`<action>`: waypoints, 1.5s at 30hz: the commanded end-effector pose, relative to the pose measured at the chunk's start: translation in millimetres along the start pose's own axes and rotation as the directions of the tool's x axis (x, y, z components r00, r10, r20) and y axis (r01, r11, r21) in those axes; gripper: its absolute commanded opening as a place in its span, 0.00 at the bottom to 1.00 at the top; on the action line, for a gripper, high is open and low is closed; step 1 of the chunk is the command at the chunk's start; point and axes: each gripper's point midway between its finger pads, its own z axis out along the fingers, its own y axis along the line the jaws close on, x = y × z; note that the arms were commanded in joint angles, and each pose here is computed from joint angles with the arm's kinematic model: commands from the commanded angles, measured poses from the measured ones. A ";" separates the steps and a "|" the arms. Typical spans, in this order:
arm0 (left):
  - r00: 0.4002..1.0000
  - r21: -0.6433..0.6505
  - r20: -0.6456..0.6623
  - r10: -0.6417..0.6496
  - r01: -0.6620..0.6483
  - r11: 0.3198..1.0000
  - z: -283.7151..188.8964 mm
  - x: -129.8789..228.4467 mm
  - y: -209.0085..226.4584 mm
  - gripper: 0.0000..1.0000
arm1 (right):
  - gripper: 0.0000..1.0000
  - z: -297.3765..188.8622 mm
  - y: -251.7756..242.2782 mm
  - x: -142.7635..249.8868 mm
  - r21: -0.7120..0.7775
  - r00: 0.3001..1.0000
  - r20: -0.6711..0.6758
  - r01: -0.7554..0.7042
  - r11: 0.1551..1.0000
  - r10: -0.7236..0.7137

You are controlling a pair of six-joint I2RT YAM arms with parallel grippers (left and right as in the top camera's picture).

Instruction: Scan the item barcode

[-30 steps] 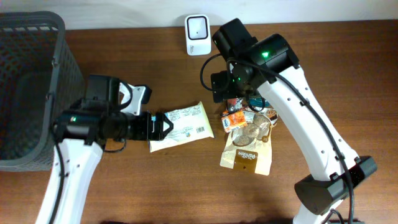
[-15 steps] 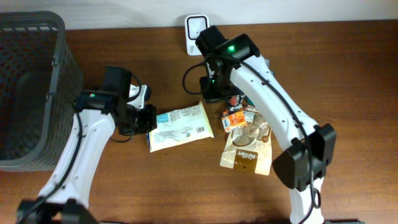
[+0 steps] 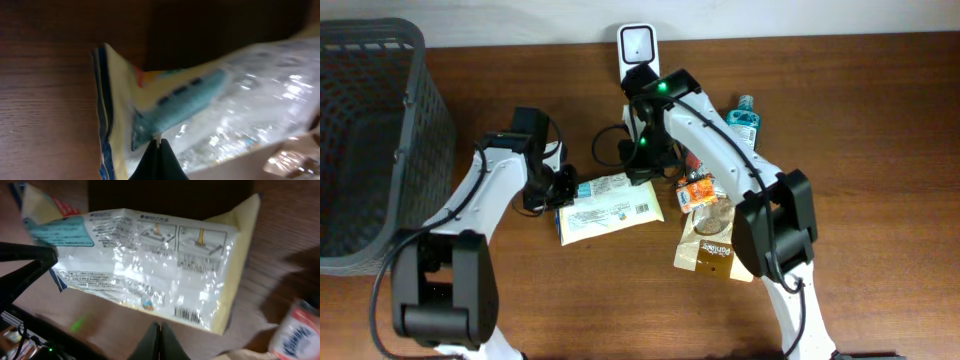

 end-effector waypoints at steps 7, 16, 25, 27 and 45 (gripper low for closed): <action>0.998 -0.231 -0.023 -0.052 0.045 0.972 33.0 -8.9 48.3 0.00 | 0.04 48.7 -29.9 -1.3 0.063 0.994 -0.096 -0.037 0.997 0.043; 0.996 -0.223 0.015 -0.091 0.092 0.970 7.8 -28.8 54.9 0.00 | 0.04 58.3 -64.0 1.1 0.242 0.983 -0.088 -0.133 0.961 0.158; 1.000 0.037 0.025 -0.010 0.009 0.999 -60.0 -46.6 -14.1 0.00 | 0.04 -10.4 -48.8 2.6 0.250 0.990 0.044 -0.138 0.958 0.131; 1.000 0.081 -0.003 0.003 -0.003 0.997 -58.1 -39.2 -27.3 0.00 | 0.04 -17.7 -45.6 3.3 0.244 0.990 0.057 -0.136 0.960 0.125; 0.988 -0.161 -0.131 -0.083 0.061 0.985 37.8 30.8 23.4 0.00 | 0.04 26.0 -20.1 -18.4 0.047 0.999 0.016 -0.048 0.998 0.048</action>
